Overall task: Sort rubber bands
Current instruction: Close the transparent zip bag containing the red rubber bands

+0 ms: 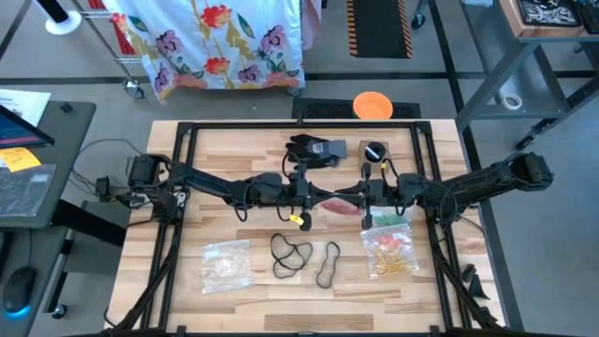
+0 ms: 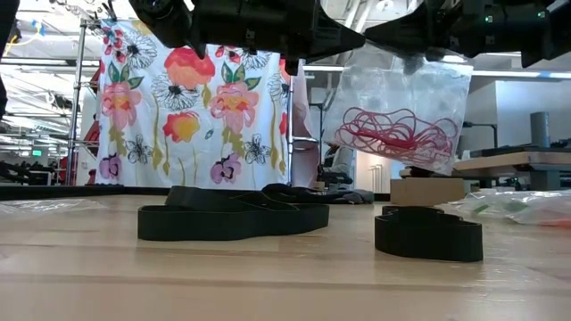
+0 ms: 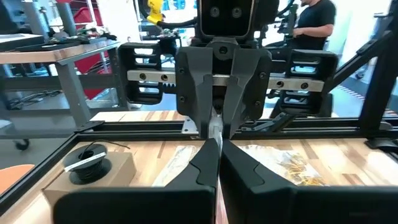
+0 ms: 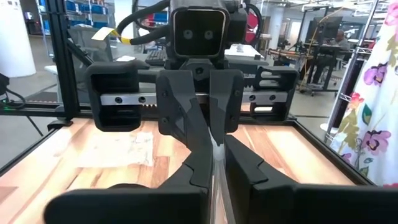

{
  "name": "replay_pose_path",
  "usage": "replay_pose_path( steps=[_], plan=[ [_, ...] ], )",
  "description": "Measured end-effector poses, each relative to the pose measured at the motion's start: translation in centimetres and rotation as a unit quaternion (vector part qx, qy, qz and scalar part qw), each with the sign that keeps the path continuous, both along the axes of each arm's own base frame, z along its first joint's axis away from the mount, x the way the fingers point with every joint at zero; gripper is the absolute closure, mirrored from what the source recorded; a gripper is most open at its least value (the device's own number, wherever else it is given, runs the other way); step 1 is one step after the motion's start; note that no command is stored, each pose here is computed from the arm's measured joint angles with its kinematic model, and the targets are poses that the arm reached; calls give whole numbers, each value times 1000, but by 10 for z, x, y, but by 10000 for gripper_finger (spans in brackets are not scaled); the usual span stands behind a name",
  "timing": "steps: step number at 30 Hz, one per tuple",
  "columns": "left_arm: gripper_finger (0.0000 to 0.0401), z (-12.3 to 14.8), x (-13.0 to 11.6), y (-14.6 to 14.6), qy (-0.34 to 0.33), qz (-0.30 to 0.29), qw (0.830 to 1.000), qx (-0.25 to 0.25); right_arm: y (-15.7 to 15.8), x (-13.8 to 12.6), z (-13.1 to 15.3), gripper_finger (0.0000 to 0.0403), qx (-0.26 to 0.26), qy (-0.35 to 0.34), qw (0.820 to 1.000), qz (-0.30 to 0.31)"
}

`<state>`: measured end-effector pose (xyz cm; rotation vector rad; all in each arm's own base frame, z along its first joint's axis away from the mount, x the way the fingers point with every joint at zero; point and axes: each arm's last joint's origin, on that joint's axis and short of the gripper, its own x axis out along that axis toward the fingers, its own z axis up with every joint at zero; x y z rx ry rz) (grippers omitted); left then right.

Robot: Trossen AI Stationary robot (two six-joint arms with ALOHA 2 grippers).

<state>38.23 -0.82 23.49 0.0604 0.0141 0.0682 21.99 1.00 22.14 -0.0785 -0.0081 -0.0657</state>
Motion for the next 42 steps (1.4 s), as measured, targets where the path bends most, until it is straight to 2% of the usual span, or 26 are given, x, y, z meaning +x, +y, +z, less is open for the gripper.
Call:
replay_pose_path(
  steps=[6, 10, 15, 21, 27, 31, 36, 42],
  plan=[
    [401, 2, -1, -2, 4, 6, 1000, 9, 0, 0, 0, 385, 0, 2, 1000, -2],
    [401, 9, -7, -5, 24, 42, 999, 26, 0, 0, 0, 385, 0, 1, 1000, -3],
    [400, 19, -14, -17, 25, 57, 997, 49, 0, -2, 2, 385, 0, 1, 1000, -3],
    [400, 25, -22, -23, 45, 112, 990, 72, -1, -6, 3, 385, 1, 9, 1000, -4],
    [400, 25, -22, -26, 46, 58, 995, 68, -1, -8, 4, 385, 1, 11, 1000, -6],
    [398, 22, -20, -26, 51, 58, 993, 84, -1, -8, 3, 385, 1, 13, 1000, -7],
    [359, 22, -20, -26, 55, 61, 990, 111, -1, -8, 3, 385, 1, 13, 1000, -7],
    [272, 23, -20, -24, 58, 62, 985, 152, -1, -8, 3, 385, 0, 13, 1000, -7]
  ],
)
